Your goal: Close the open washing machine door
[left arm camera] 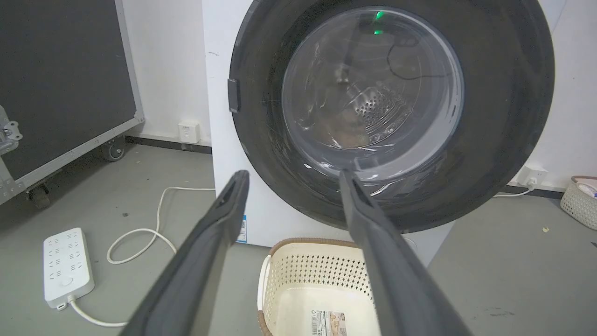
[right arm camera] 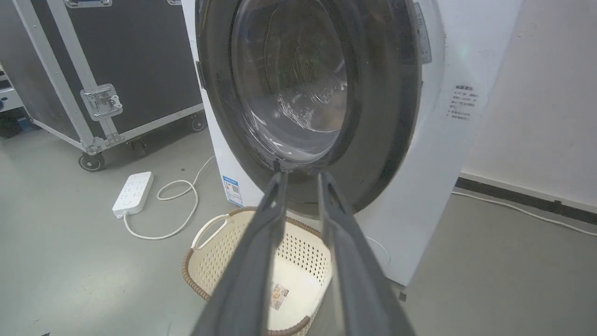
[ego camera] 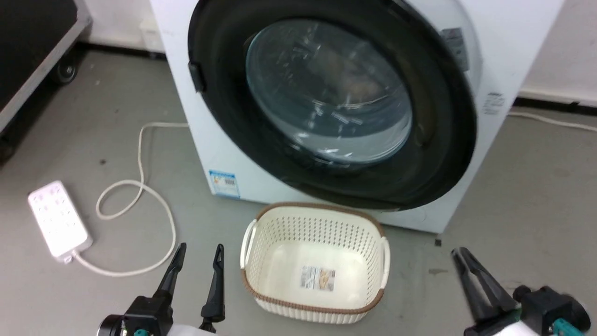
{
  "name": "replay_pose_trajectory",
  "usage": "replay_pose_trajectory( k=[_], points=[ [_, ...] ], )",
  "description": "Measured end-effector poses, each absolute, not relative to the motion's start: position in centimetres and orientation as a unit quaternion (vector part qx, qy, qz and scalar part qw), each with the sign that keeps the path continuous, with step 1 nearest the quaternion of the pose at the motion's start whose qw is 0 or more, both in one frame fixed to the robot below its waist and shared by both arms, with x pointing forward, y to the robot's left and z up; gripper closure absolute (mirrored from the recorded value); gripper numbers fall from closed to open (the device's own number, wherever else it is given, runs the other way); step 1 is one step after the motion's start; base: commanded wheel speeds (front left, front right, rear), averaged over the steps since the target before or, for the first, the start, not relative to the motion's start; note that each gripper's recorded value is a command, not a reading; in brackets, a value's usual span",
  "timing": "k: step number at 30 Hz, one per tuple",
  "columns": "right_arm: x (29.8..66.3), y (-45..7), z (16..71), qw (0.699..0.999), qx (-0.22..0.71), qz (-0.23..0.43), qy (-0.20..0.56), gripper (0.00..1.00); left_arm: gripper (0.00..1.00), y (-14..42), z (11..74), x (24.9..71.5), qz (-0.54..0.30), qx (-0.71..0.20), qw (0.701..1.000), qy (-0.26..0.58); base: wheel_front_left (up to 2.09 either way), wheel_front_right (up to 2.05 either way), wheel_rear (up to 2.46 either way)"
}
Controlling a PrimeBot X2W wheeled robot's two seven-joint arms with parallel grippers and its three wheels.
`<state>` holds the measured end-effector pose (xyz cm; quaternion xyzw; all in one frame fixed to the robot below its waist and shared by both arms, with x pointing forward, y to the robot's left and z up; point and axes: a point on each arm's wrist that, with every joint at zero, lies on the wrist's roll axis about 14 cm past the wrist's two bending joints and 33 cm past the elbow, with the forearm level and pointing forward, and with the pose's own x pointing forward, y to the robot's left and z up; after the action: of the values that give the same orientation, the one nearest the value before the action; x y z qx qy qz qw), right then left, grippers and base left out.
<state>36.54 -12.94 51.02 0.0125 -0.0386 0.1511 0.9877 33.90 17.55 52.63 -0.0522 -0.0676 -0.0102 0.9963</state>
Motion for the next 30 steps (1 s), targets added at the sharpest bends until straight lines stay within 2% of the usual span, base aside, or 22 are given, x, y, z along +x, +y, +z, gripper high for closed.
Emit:
replay_pose_trajectory(
  k=[2, 3, 9, 14, 17, 23, 25, 26, 30],
  points=[
    [37.2, -12.4, 51.1, 0.985, 0.008, 0.166, -0.039, 1.0, 0.0, 17.6, 52.3, 34.1, -0.007, -0.055, 0.997, -0.062, 0.0, 0.0, 0.0],
    [39.1, -11.2, 51.8, 0.979, -0.005, 0.199, -0.045, 1.0, 0.0, 17.6, 51.8, 34.7, -0.005, -0.056, 0.997, -0.054, 0.0, 0.0, 0.0],
    [44.1, -8.6, 53.6, 0.96, -0.032, 0.273, -0.053, 1.0, 0.0, 17.4, 50.8, 36.4, 0.001, -0.054, 0.998, -0.04, 0.0, 0.0, 0.0],
    [49.1, -8.1, 54.9, 0.951, -0.036, 0.303, -0.055, 1.0, 0.0, 17.9, 50.0, 37.7, 0.014, -0.051, 0.998, -0.029, 0.0, 0.0, 0.0],
    [54.1, -9.7, 53.7, 0.954, -0.053, 0.294, -0.023, 1.0, 0.0, 19.1, 49.2, 38.2, 0.037, -0.05, 0.998, -0.017, 0.0, 0.0, 0.0],
    [58.3, -10.5, 51.4, 0.961, -0.038, 0.273, 0.015, 1.0, 0.0, 20.4, 48.3, 38.1, 0.064, -0.051, 0.997, -0.001, 0.0, 0.0, 0.0],
    [59.7, -11.4, 50.8, 0.966, -0.036, 0.254, 0.029, 1.0, 0.0, 20.5, 47.8, 38.1, 0.069, -0.044, 0.997, 0.006, 0.0, 0.0, 0.0],
    [61.6, -12.8, 51.1, 0.974, -0.03, 0.222, 0.033, 1.0, 0.0, 20.4, 47.5, 38.1, 0.069, -0.044, 0.997, 0.011, 0.0, 0.0, 0.0],
    [63.6, -14.5, 51.9, 0.983, -0.014, 0.181, 0.032, 1.0, 0.0, 20.1, 47.6, 38.4, 0.066, -0.043, 0.997, 0.009, 0.0, 0.0, 0.0]
  ],
)
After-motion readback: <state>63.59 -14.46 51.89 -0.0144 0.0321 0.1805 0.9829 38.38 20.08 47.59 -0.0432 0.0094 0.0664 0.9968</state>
